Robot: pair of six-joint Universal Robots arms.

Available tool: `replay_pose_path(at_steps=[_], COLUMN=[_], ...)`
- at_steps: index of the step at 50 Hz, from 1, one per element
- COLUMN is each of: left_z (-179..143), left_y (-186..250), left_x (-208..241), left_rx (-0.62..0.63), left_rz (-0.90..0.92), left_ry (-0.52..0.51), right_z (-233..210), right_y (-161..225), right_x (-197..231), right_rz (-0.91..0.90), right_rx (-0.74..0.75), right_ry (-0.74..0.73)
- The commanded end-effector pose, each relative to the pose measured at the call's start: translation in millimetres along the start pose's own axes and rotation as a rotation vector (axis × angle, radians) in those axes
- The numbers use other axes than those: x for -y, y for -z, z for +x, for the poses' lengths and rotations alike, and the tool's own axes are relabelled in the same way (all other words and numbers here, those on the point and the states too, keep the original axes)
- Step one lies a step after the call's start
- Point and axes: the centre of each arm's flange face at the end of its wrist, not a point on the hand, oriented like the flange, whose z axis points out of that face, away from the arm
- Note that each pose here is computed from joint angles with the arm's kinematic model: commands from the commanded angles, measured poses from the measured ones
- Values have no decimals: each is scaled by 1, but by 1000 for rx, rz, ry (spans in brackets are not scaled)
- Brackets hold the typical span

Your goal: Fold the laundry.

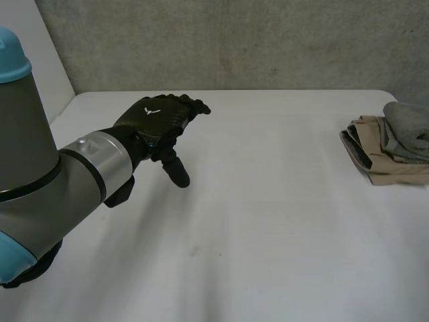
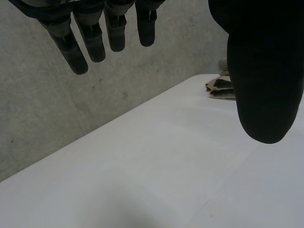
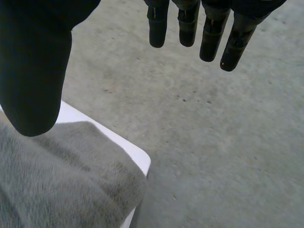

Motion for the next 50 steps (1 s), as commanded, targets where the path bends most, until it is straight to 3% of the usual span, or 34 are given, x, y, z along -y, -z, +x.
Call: replay_pose_path(at_steps=[1, 7, 13, 17, 22, 28, 34, 50], left_z=[-2, -6, -15, -29, -42, -52, -57, -58], left_y=[1, 2, 6, 8, 8, 7, 8, 10], left_x=[5, 16, 27, 28, 22, 17, 10, 11], left_rx=[8, 20, 53, 118, 185, 224, 254, 273], left_rz=[18, 54, 90, 88, 67, 50, 32, 68], left_ry=[-2, -4, -1, 8, 16, 28, 36, 44], right_z=[-39, -108, -200, -255, -319, -349, -350, -348], right_y=[-12, -13, 20, 47, 87, 116, 136, 148], right_x=[48, 98, 155, 166, 145, 117, 101, 96], right_rz=[-16, 76, 165, 154, 51, -19, -2, 25], right_rx=[-146, -98, -17, 46, 155, 220, 221, 214], right_ry=[17, 34, 28, 10, 9, 19, -10, -16])
